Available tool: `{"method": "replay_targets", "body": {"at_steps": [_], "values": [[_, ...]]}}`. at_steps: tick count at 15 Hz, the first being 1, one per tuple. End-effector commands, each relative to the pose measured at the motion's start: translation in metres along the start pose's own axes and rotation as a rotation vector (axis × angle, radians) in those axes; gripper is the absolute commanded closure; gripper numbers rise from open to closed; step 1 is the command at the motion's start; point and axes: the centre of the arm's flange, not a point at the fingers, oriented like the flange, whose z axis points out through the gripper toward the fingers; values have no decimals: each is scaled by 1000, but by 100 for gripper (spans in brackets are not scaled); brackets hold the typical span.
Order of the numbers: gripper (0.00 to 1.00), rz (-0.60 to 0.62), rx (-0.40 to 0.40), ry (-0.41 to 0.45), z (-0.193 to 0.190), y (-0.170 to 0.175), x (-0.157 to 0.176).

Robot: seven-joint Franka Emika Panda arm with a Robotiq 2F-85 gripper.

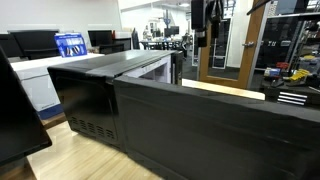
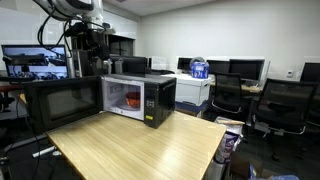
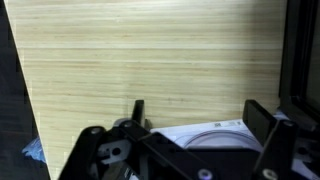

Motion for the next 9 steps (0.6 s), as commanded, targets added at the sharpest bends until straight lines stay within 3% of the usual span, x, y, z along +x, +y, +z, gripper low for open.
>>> {"method": "replay_targets", "body": {"at_steps": [1,2,3,7,9], "values": [[0,-139,23,-41,-19,-7,-22],[0,-208,-5,-47,-18,-8,-30],[0,-120,-1,-31,-11,-12,-14],[0,-178,-5,-35,-17,-15,-20],[0,-131,60,42,-21,-26,-26]]}}
